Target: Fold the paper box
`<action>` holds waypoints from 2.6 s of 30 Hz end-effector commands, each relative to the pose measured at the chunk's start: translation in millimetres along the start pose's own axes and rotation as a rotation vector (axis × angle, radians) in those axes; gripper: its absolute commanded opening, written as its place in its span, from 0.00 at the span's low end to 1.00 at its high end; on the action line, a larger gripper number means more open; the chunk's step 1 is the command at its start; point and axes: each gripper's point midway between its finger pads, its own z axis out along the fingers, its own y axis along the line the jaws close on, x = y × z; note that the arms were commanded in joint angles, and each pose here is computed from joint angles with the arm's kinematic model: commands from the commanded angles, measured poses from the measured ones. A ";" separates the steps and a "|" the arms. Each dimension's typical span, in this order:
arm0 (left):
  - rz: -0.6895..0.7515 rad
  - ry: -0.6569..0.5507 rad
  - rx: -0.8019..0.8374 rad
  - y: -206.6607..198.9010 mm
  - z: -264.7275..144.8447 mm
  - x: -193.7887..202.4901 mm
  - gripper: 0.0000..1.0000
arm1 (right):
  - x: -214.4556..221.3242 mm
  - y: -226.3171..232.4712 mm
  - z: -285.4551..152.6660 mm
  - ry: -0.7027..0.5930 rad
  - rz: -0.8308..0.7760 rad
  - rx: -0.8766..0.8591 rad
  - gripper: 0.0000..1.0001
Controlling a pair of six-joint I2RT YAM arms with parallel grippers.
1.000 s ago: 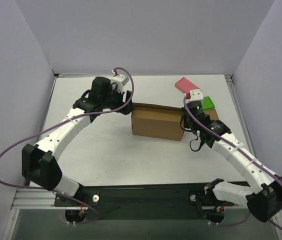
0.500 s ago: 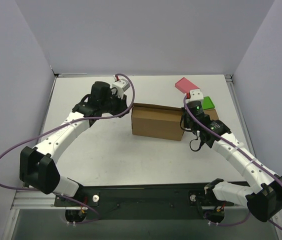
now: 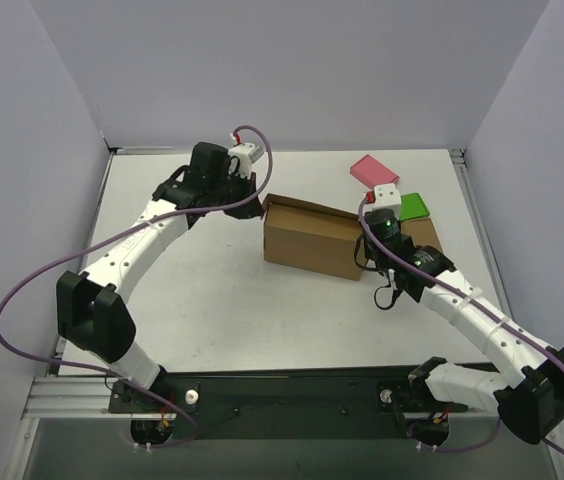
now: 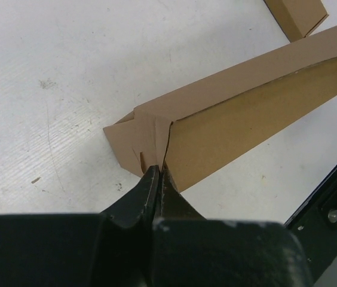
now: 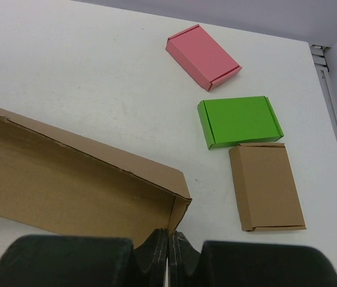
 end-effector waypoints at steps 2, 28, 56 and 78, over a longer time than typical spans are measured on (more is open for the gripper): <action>-0.110 0.051 0.083 -17.9 -11.1 -14.9 0.00 | 42.7 4.5 1.7 0.107 -0.097 0.001 0.00; -0.140 0.265 0.044 18.2 -8.3 -9.0 0.00 | -22.9 3.2 -38.6 0.008 -0.171 -0.039 0.73; -0.090 0.257 0.064 11.5 -9.1 -18.8 0.00 | -44.8 146.0 1.4 -0.266 -0.733 -0.474 0.78; -0.190 0.104 0.122 -20.7 -19.7 -67.0 0.00 | 33.0 140.8 43.0 -0.016 -0.817 -0.496 0.55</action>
